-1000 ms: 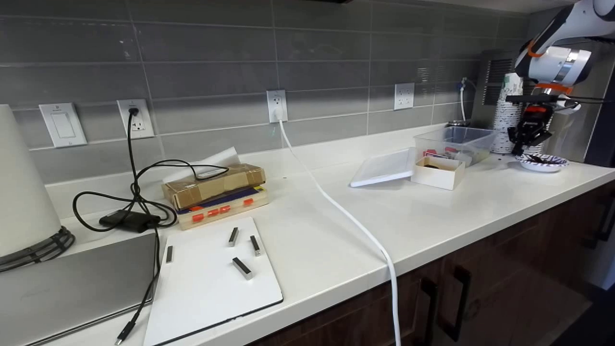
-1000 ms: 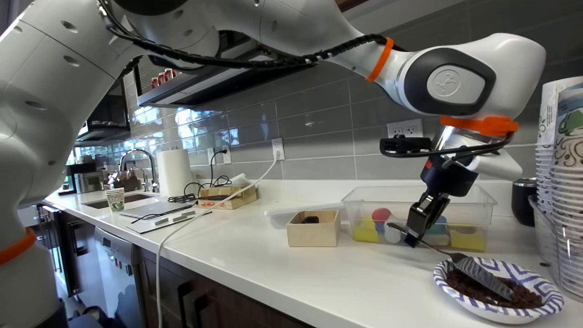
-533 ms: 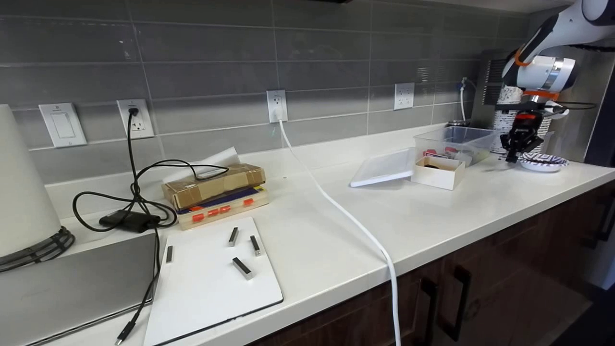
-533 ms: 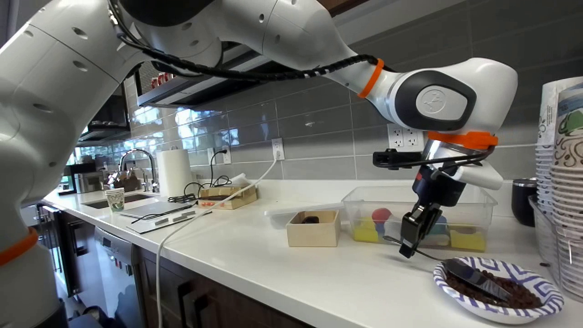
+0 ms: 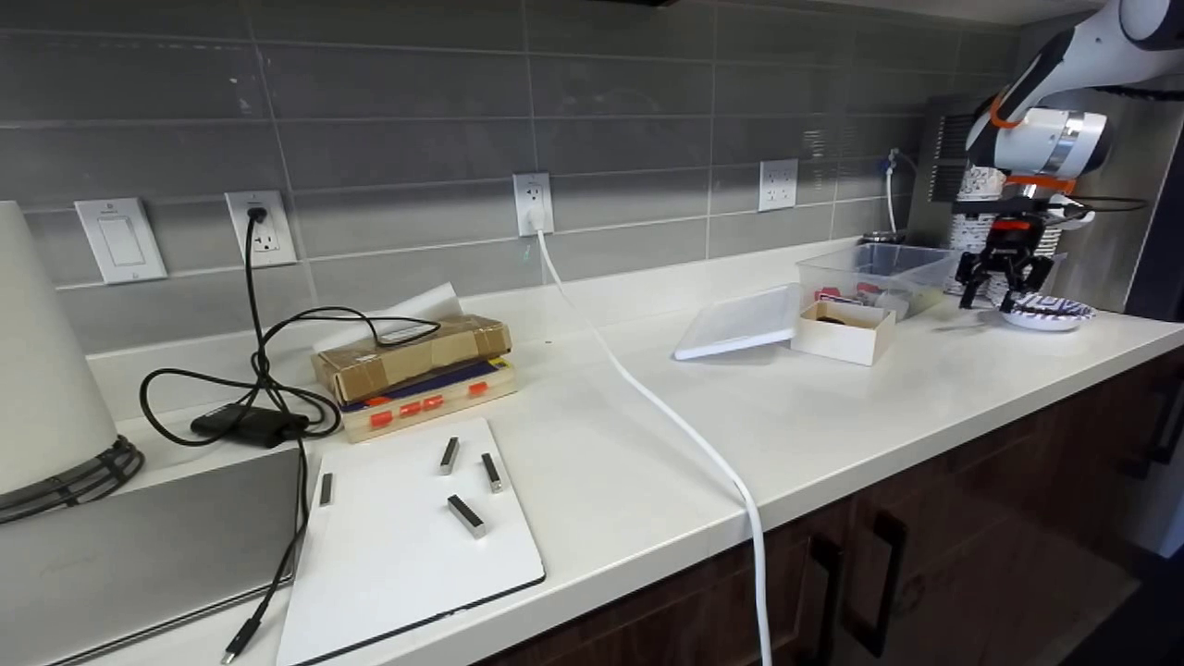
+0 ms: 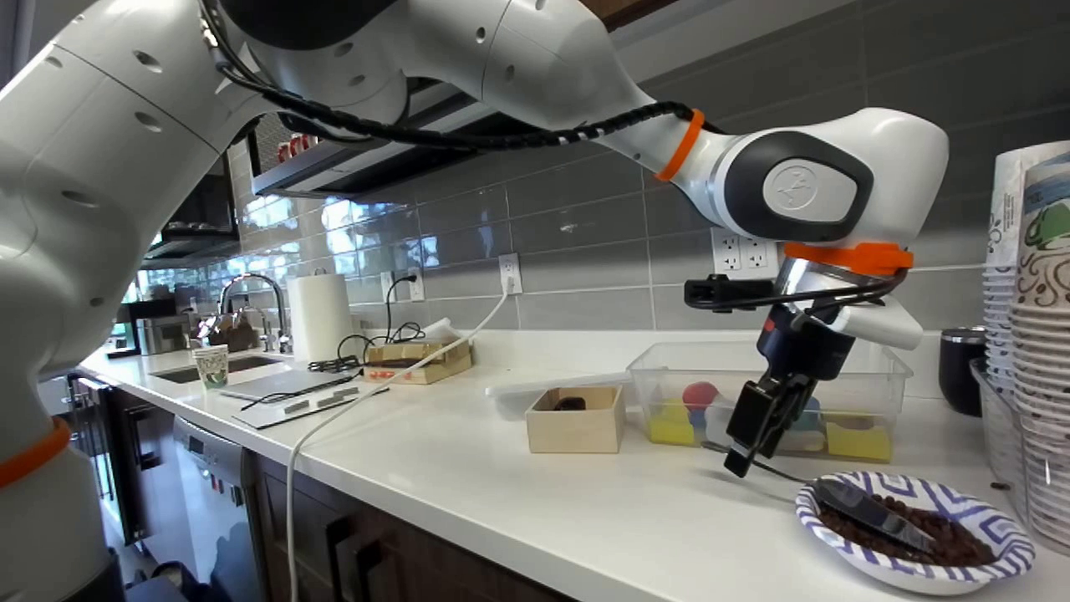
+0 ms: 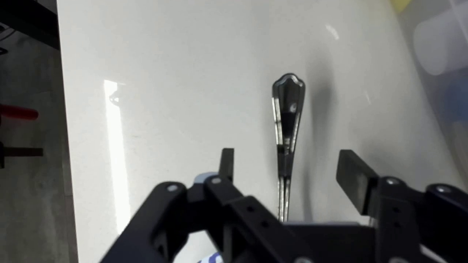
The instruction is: Use the silver spatula to stir the contents of the white plate on the right
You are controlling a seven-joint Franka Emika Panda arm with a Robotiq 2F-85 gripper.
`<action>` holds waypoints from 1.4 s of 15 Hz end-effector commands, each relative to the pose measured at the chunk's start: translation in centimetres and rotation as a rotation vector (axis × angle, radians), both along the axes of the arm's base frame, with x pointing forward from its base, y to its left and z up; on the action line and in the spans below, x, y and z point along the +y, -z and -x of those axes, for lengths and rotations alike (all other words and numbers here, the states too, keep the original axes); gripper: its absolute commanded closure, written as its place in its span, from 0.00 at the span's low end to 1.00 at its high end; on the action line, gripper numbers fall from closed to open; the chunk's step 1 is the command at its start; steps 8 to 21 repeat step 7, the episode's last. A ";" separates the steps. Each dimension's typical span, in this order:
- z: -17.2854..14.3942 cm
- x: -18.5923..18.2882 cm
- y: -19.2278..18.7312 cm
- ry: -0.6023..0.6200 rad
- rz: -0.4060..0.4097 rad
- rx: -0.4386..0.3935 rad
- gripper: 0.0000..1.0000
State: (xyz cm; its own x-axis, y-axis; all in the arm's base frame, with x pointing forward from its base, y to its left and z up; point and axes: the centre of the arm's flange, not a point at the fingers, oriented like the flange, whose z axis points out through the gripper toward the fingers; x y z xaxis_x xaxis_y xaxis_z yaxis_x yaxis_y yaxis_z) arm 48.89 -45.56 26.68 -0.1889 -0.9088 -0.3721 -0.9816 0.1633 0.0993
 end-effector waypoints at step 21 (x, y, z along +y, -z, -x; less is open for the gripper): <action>0.6 0.0 -1.3 0.008 0.004 -0.014 0.00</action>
